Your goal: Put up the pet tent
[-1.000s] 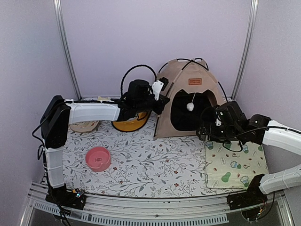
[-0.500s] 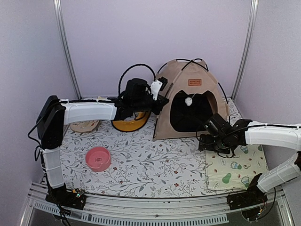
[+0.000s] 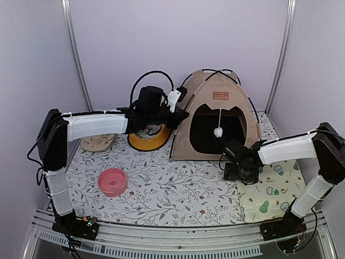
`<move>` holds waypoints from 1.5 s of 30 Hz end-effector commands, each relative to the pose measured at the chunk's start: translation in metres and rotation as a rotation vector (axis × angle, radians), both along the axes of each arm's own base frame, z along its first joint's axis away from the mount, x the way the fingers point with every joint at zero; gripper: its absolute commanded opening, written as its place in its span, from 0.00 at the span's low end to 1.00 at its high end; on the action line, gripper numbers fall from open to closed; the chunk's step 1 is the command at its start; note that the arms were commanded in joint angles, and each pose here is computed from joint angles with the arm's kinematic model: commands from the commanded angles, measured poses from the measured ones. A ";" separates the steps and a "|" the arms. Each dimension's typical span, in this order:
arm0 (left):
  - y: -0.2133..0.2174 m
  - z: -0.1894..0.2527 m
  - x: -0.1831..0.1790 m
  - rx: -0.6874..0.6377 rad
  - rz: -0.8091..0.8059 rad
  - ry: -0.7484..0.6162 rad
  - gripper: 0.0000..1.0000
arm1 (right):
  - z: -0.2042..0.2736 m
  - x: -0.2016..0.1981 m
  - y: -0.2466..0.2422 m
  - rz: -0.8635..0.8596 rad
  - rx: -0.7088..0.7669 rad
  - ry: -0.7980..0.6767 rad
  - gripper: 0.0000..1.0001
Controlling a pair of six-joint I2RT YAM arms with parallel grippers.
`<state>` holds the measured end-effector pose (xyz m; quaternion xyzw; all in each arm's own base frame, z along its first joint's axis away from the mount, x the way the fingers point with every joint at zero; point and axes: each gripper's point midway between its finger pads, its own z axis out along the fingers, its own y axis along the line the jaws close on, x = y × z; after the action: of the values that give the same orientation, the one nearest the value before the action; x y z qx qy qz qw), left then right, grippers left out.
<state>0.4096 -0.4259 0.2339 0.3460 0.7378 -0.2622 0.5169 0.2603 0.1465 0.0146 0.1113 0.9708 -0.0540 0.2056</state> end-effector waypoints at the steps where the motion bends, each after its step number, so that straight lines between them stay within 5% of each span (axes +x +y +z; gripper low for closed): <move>1: 0.001 0.017 -0.004 -0.026 -0.033 -0.029 0.00 | -0.029 -0.010 -0.008 -0.026 -0.049 0.086 0.99; 3: 0.001 0.016 -0.003 -0.026 -0.032 -0.028 0.00 | -0.035 -0.012 -0.006 -0.021 -0.038 0.102 0.89; 8: 0.001 0.015 -0.004 -0.025 -0.035 -0.023 0.00 | -0.042 -0.016 0.002 -0.001 0.017 0.115 0.32; 12: 0.001 0.013 -0.003 -0.023 -0.034 -0.019 0.00 | -0.045 -0.019 0.012 0.026 0.074 0.135 0.00; 19: 0.000 0.011 0.001 -0.013 -0.020 -0.014 0.00 | -0.018 -0.017 0.051 0.132 0.243 0.121 0.00; 30: -0.004 -0.017 0.016 0.034 0.025 0.036 0.00 | 0.083 -0.046 0.138 0.426 0.738 0.031 0.00; 45: -0.003 -0.031 0.018 0.099 0.022 0.055 0.00 | 0.265 -0.064 0.196 0.771 1.175 -0.231 0.00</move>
<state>0.4249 -0.4349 0.2148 0.3466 0.7555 -0.2478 0.4977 0.1974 0.3280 0.1872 -0.0886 0.8595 0.4809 0.1491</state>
